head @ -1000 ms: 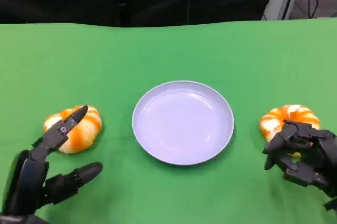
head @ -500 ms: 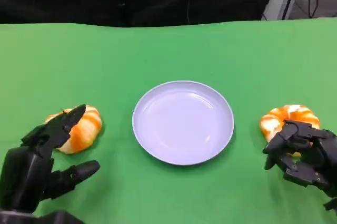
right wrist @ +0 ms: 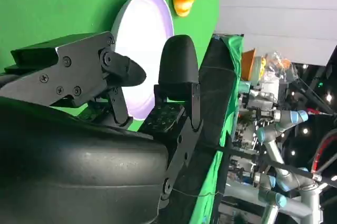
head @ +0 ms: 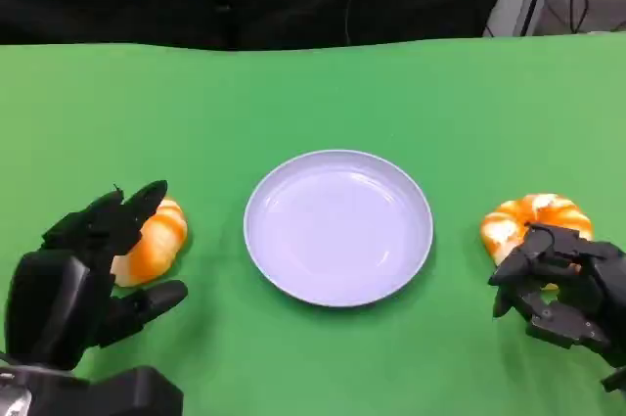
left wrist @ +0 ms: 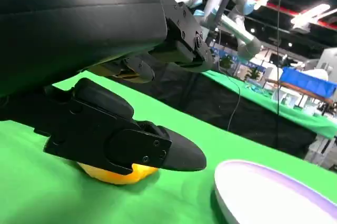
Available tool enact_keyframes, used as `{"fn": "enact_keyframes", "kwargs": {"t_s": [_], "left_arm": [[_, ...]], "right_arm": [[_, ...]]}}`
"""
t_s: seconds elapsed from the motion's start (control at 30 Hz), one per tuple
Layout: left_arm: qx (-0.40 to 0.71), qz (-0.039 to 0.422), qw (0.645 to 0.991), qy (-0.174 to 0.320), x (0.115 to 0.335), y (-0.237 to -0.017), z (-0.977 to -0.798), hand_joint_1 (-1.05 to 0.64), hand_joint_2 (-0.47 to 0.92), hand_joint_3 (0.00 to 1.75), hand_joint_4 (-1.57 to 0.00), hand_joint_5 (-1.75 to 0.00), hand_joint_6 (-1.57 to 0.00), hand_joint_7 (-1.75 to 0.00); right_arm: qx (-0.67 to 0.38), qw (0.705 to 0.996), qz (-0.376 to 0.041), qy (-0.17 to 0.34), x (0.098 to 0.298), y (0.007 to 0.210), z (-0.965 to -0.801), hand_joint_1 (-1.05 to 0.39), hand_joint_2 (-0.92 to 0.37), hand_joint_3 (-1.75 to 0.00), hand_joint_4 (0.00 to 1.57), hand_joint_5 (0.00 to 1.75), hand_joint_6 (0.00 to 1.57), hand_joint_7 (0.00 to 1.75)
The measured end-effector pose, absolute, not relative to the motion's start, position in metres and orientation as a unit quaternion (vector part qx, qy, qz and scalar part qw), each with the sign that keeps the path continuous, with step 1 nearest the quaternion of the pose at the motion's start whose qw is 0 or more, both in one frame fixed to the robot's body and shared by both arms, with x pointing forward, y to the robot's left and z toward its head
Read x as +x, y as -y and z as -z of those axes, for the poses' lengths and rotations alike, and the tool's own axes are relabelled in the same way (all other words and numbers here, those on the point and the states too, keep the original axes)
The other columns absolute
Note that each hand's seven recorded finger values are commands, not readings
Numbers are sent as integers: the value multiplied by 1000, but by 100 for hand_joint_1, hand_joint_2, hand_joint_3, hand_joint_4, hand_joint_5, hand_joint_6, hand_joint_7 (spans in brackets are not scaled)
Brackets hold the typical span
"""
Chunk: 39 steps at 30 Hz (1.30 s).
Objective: Grasp the bread from the table and place it into the plate.
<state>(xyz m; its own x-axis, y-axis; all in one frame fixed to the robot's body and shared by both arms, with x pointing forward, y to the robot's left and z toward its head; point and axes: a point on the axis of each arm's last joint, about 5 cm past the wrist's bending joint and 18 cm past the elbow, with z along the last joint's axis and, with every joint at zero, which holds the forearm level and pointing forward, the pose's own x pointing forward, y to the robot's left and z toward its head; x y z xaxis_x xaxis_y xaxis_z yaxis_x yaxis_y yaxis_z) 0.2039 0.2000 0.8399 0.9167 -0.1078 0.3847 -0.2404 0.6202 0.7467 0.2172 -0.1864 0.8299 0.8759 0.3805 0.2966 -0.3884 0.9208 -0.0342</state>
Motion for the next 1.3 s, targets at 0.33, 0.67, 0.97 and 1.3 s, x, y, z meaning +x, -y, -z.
{"fn": "enact_keyframes", "kwargs": {"t_s": [0.33, 0.67, 0.97, 1.3], "left_arm": [[476, -24, 862, 175, 220, -201, -839, -75, 92, 22, -42, 0, -47, 0], [502, -11, 851, 153, 228, -203, -838, -79, 92, 24, -40, 0, -46, 0], [521, -6, 844, 128, 238, -204, -837, -78, 92, 24, -41, 0, -46, 0], [523, -2, 845, 109, 238, -205, -833, -79, 92, 26, -41, 0, -47, 0]], "right_arm": [[13, 969, -195, 150, 217, 186, -830, 8, -79, -77, 81, 151, 83, 112], [13, 969, -195, 151, 217, 186, -830, 7, -78, -78, 81, 151, 84, 111], [14, 969, -194, 151, 217, 186, -830, 7, -77, -79, 81, 151, 84, 111], [14, 969, -194, 151, 217, 185, -830, 7, -77, -80, 81, 151, 84, 112]]}}
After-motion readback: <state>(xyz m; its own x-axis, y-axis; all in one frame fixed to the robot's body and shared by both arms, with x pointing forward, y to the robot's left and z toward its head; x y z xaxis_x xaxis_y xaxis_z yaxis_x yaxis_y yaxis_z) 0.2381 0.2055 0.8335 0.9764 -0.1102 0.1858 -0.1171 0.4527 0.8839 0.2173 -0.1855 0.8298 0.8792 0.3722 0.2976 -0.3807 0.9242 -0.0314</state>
